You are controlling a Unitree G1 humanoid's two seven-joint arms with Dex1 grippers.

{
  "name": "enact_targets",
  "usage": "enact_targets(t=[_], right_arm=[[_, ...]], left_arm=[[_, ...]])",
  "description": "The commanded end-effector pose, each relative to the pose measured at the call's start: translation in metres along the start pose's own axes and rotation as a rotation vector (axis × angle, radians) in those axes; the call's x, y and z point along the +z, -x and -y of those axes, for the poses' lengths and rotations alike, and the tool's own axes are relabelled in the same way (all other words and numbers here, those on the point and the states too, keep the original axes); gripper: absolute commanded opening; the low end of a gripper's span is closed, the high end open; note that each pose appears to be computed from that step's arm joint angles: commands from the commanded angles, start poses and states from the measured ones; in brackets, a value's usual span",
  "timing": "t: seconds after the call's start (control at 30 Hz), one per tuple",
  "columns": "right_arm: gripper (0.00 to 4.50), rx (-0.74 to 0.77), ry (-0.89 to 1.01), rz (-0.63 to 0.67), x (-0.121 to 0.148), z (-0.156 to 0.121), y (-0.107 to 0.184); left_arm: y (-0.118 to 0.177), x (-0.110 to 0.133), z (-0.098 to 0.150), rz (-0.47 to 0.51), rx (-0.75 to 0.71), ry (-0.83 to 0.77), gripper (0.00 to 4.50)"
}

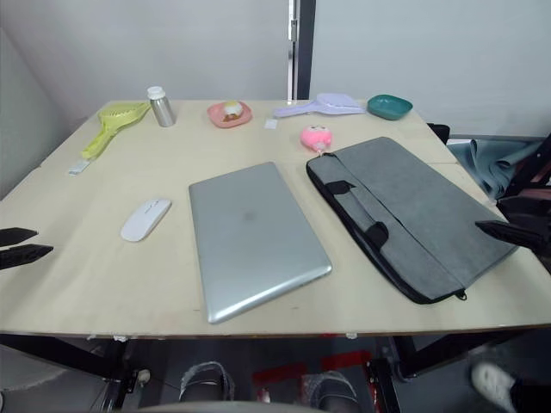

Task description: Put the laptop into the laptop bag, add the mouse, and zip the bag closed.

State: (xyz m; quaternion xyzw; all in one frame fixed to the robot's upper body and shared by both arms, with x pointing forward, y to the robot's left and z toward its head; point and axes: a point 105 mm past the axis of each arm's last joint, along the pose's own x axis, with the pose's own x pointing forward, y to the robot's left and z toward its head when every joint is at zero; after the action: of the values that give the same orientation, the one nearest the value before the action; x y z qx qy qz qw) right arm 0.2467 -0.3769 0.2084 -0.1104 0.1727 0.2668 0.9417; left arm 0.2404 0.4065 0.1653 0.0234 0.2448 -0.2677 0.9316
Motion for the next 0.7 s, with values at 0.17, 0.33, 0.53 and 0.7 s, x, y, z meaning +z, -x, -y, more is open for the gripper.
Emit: enact_targets(t=[0.17,0.33,0.53,0.7], right_arm=[[4.47,-0.018,0.021,0.038,0.007,0.002,-0.002],[4.47,-0.021,0.019,0.046,0.005,0.001,-0.003],[4.47,-0.022,0.017,0.063,0.006,-0.001,-0.008],[4.47,-0.032,0.034,0.089,0.012,-0.002,-0.015]], left_arm=[[-0.002,0.016,0.003,0.057,-0.009,-0.042,4.50],[-0.006,0.013,0.003,0.034,-0.007,-0.038,4.50],[-0.008,0.016,0.006,0.058,-0.022,-0.032,4.50],[-0.022,0.025,0.020,0.140,-0.101,0.010,4.50]])
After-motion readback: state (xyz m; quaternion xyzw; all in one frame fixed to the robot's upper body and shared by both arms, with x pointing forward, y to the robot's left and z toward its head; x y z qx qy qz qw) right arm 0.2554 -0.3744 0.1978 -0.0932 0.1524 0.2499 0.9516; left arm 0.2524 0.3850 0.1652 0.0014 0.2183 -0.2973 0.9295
